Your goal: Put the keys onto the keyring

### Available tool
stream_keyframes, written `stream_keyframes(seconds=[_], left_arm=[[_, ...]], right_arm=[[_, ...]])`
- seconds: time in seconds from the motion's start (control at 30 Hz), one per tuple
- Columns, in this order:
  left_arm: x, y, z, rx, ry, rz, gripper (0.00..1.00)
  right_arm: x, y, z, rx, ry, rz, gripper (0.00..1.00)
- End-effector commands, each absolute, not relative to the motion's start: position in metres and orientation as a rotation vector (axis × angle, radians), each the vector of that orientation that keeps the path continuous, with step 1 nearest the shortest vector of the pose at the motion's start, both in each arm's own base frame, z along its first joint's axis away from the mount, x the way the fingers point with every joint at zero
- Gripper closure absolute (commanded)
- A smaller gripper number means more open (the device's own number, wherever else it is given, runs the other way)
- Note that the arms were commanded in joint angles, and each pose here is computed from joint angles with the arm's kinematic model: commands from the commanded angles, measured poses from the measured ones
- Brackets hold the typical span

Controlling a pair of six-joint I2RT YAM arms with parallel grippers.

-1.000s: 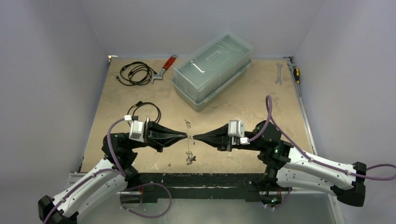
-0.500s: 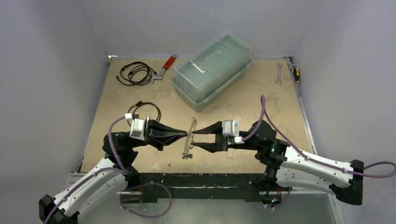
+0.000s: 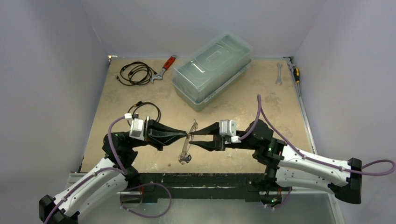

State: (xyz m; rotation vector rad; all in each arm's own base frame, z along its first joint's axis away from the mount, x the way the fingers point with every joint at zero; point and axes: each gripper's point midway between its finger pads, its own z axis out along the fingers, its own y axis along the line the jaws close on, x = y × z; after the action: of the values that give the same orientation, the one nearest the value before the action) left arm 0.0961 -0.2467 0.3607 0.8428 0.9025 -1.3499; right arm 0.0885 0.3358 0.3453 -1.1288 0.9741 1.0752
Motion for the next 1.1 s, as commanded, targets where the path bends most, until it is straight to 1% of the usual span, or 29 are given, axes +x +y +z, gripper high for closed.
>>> stream_keyframes(seconds=[0.0, 0.8, 0.87, 0.93, 0.97, 1.07], left_arm=[[0.0902, -0.2417, 0.3744, 0.835, 0.834, -1.349, 1.00], [0.0911, -0.2414, 0.3743, 0.831, 0.837, -1.348, 1.00], [0.0914, -0.2414, 0.3742, 0.830, 0.837, -1.347, 1.00], [0.0913, -0.2412, 0.3742, 0.830, 0.838, -1.347, 1.00], [0.0912, -0.2413, 0.3738, 0.832, 0.840, -1.348, 1.00], [0.0930, -0.2417, 0.3728, 0.836, 0.854, -1.335, 1.00]], right_arm=[[0.0865, 0.3341, 0.3796, -1.076, 0.887, 1.086, 0.66], [0.0898, 0.3396, 0.3807, -1.062, 0.879, 1.087, 0.83], [0.0901, 0.3406, 0.3798, -1.063, 0.879, 1.088, 0.87], [0.0898, 0.3414, 0.3795, -1.066, 0.879, 1.090, 0.98], [0.0899, 0.3415, 0.3793, -1.067, 0.879, 1.089, 1.00], [0.0907, 0.3422, 0.3774, -1.072, 0.887, 1.085, 1.00]])
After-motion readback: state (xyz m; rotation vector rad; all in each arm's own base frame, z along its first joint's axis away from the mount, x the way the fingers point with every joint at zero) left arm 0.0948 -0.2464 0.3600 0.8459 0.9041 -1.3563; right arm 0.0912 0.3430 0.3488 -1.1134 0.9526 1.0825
